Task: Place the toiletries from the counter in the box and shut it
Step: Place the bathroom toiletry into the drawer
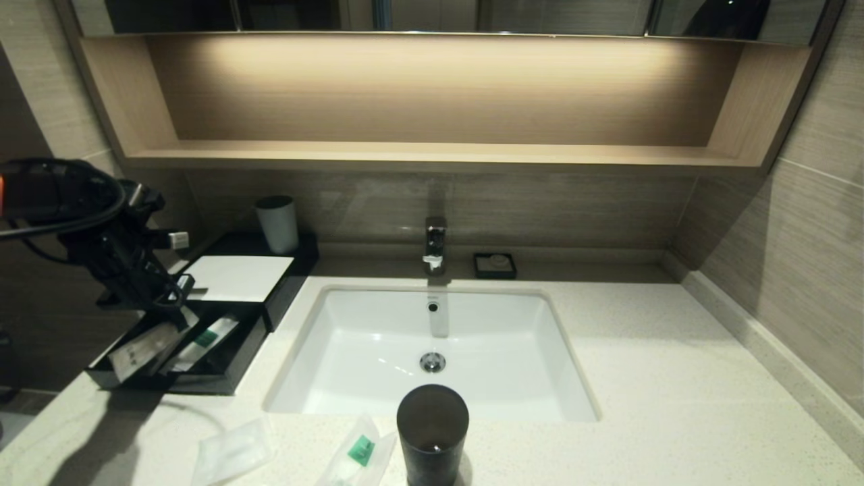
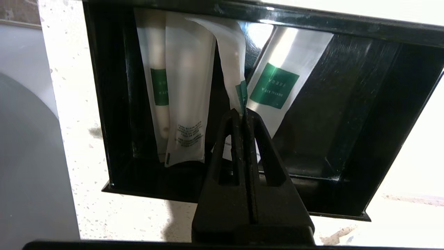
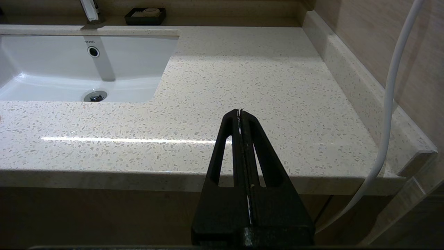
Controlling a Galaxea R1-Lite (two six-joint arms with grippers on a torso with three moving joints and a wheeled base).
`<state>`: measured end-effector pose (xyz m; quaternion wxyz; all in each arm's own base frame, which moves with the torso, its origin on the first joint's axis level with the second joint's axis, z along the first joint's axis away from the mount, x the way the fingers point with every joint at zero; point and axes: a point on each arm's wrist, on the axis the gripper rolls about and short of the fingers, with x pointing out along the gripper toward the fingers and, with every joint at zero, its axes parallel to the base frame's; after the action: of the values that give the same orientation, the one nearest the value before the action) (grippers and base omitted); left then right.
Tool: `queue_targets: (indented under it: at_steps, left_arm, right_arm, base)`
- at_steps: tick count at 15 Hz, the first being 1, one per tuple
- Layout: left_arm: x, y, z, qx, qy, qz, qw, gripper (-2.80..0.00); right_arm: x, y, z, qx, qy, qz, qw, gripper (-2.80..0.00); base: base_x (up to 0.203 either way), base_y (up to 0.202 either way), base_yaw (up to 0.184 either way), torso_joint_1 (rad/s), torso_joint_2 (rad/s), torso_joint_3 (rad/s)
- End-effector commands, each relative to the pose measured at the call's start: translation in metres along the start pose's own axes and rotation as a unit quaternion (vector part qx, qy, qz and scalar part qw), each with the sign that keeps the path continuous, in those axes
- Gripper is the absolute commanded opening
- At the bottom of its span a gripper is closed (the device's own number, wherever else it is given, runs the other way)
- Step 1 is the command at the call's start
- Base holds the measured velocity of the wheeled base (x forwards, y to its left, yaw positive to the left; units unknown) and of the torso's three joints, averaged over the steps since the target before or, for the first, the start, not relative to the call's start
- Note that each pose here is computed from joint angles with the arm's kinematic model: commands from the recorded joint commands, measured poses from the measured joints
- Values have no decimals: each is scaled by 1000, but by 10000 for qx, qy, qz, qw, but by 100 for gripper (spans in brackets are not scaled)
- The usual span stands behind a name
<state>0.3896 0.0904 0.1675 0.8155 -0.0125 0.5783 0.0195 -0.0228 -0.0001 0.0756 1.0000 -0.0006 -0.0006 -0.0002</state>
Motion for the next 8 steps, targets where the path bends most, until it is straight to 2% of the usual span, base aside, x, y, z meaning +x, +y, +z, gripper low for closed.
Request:
queue_targets:
  at_steps: [1, 8]
  left_arm:
    - [3, 1, 1, 31, -29, 9, 10000, -280]
    - [6, 1, 1, 194, -37, 27, 9998, -280]
  right_arm:
    - [0, 0, 0, -1, 6, 2, 10000, -280]
    - [0, 0, 0, -1, -1, 2, 10000, -280]
  base:
    - [0, 0, 0, 0, 0, 0]
    - [0, 0, 0, 0, 0, 0]
